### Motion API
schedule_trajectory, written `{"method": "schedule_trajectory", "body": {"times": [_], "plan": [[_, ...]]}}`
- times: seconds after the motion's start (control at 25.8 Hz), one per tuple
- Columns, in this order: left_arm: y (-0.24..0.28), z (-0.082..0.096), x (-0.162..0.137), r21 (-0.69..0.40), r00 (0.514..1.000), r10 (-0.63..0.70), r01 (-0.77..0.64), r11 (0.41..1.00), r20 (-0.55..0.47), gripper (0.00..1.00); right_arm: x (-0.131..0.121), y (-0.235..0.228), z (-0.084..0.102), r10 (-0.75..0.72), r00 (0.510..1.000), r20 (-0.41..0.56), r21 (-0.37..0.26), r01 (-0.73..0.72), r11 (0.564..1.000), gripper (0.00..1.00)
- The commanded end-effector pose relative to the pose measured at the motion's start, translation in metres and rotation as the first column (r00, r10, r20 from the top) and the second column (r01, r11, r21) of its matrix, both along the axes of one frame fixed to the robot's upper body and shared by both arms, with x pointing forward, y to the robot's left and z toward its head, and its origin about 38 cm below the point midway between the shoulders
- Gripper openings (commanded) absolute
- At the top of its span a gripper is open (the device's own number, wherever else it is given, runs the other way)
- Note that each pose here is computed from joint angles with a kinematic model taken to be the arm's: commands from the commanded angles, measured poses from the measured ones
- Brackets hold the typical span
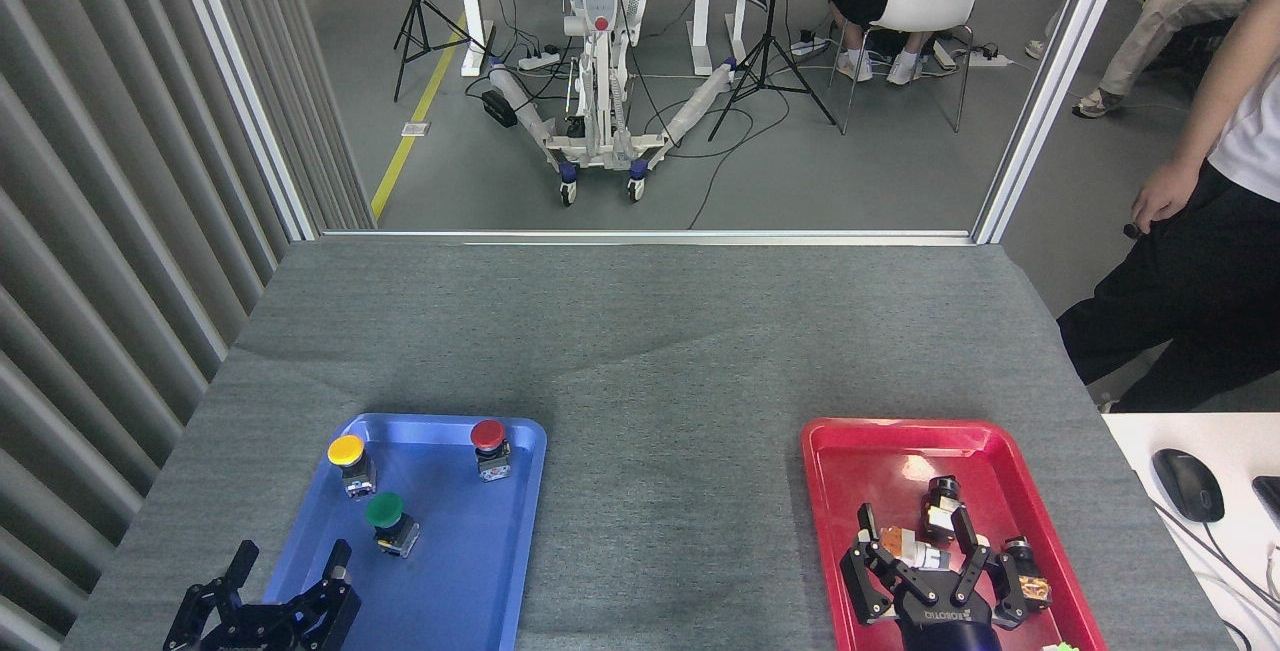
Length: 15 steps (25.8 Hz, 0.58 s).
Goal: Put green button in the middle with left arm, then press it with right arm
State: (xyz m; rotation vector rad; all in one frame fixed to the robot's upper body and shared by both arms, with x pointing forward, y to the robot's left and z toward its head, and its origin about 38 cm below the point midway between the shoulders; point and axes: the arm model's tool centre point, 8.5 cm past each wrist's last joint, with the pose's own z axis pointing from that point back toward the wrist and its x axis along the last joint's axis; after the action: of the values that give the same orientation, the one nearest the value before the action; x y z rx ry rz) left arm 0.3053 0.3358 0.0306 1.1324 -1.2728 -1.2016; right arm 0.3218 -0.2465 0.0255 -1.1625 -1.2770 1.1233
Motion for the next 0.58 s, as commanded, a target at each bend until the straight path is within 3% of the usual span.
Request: {"method": "schedule_trajectory", "body": {"times": [0.0, 0.27, 0.54], "plan": [[-0.007, -0.015, -0.001, 0.011, 0.999, -0.009, 0.009, 1.000, -0.036, 1.00, 0.000, 0.001, -0.001, 0.000, 1.000, -0.006, 0.002, 0.000, 1.000, 1.00], [-0.034, -0.033, 0.011, 0.102, 0.995, -0.036, 0.045, 0.994, -0.094, 1.00, 0.000, 0.002, 0.000, -0.001, 1.000, -0.003, -0.002, 0.001, 1.000, 1.00], [-0.045, -0.047, 0.030, 0.059, 0.991, -0.051, 0.059, 0.997, -0.122, 1.00, 0.000, 0.004, -0.001, -0.001, 1.000, -0.003, 0.003, 0.001, 1.000, 1.00]]}}
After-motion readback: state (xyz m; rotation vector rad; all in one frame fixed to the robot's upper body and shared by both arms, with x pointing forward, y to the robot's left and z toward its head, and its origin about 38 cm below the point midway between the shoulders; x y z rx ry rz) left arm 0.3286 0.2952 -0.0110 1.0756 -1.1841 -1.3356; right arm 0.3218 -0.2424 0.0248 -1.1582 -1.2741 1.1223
